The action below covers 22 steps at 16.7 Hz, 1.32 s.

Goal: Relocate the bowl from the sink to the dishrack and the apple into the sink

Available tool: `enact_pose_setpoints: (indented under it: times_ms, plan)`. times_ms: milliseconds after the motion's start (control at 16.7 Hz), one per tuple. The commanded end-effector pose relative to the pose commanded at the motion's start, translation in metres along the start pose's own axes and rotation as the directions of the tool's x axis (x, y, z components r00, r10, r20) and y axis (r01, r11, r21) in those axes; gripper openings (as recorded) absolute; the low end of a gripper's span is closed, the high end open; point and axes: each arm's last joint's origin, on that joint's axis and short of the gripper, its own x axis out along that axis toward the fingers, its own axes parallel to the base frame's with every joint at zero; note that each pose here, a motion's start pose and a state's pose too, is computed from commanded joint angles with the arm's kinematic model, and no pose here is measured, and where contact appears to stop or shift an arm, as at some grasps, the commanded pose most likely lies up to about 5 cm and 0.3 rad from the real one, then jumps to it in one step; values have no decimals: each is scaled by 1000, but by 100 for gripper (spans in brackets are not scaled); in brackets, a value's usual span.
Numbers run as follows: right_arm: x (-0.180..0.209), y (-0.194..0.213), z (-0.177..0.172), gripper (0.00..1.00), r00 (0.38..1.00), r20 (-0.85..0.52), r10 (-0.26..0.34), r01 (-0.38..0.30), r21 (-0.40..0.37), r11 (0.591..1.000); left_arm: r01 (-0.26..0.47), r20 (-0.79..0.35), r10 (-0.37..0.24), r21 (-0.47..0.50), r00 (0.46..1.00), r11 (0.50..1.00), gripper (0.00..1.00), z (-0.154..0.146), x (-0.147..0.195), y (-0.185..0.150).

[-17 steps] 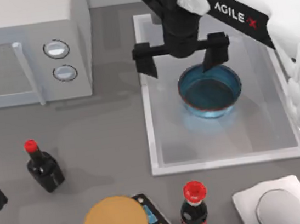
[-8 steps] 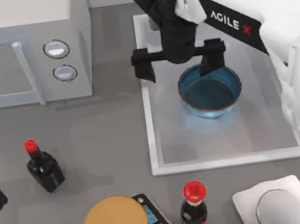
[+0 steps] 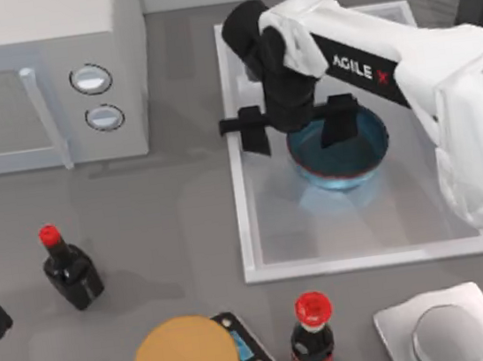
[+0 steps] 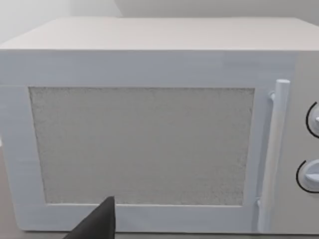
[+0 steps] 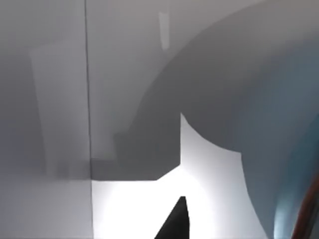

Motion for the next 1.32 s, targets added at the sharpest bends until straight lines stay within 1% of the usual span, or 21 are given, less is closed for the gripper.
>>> enact_pose_setpoints:
  times_ms: [120, 900, 960, 1320]
  plan:
    - [0, 0, 0, 100, 1000, 0, 0, 0, 0, 1000, 0, 0, 0, 0, 1000, 1000, 100, 0, 0, 0]
    - [0, 0, 0, 2, 1000, 0, 0, 0, 0, 1000, 0, 0, 0, 0, 1000, 1000, 100, 0, 0, 0]
    - [0, 0, 0, 0, 1000, 0, 0, 0, 0, 1000, 0, 0, 0, 0, 1000, 1000, 100, 0, 0, 0]
    - [0, 0, 0, 0, 1000, 0, 0, 0, 0, 1000, 0, 0, 0, 0, 1000, 1000, 100, 0, 0, 0]
